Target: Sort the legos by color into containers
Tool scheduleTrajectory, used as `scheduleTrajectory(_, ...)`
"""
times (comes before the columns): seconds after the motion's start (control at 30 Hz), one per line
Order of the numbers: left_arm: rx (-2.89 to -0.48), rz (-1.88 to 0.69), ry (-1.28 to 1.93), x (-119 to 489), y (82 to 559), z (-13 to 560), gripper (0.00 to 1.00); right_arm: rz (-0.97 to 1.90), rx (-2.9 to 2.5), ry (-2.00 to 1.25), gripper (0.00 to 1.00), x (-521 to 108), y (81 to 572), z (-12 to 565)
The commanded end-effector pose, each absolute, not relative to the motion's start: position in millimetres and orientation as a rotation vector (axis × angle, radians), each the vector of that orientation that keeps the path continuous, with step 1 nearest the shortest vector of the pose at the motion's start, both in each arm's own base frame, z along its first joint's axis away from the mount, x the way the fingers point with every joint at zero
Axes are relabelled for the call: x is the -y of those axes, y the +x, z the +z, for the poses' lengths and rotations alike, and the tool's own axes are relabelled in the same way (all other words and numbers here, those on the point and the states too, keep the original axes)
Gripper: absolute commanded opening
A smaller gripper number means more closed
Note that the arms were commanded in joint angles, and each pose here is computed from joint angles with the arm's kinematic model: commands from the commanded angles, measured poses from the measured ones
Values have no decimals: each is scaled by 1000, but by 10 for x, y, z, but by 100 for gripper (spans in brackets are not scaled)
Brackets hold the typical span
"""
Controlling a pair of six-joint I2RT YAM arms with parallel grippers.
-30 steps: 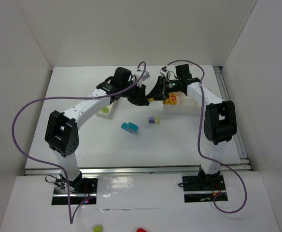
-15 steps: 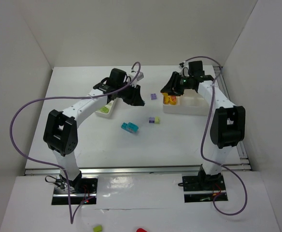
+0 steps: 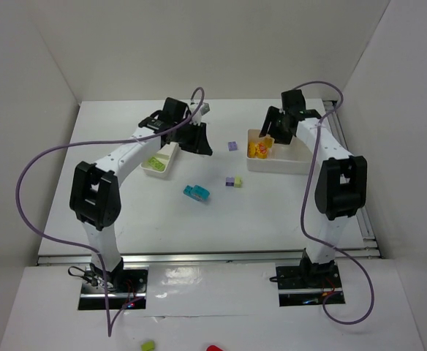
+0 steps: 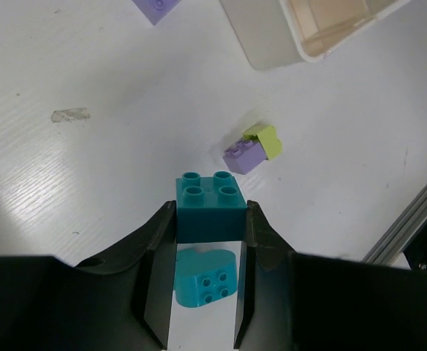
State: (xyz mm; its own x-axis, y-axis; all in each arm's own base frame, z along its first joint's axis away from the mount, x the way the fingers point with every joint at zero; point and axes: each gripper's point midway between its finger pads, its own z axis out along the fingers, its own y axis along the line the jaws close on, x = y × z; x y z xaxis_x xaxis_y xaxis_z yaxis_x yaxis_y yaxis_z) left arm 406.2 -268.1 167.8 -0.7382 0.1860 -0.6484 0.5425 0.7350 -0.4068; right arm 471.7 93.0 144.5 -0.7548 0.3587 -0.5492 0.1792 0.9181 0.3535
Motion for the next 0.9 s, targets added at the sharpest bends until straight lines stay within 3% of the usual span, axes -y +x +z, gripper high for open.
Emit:
scheduleTrajectory(0.0,-2418,-735,470,2612,4121,1624,0,332,-2384,316,71,-971,4849,1631)
scheduleTrajectory(0.23,-2448,-663,325,2307,4319,1612,0,354,-2370,269,74,-1049,4897,1664)
scheduleTrajectory(0.5,-2475,-635,305,2197,4339,1567,0,371,-2294,279,67,-1063,4793,1863)
scheduleTrajectory(0.67,-2504,-636,291,2175,4265,1481,0,365,-2283,259,75,-1085,4729,1949)
scheduleTrajectory(0.87,-2484,-621,287,2170,4317,1524,0,339,-2300,249,78,-1078,4642,1928)
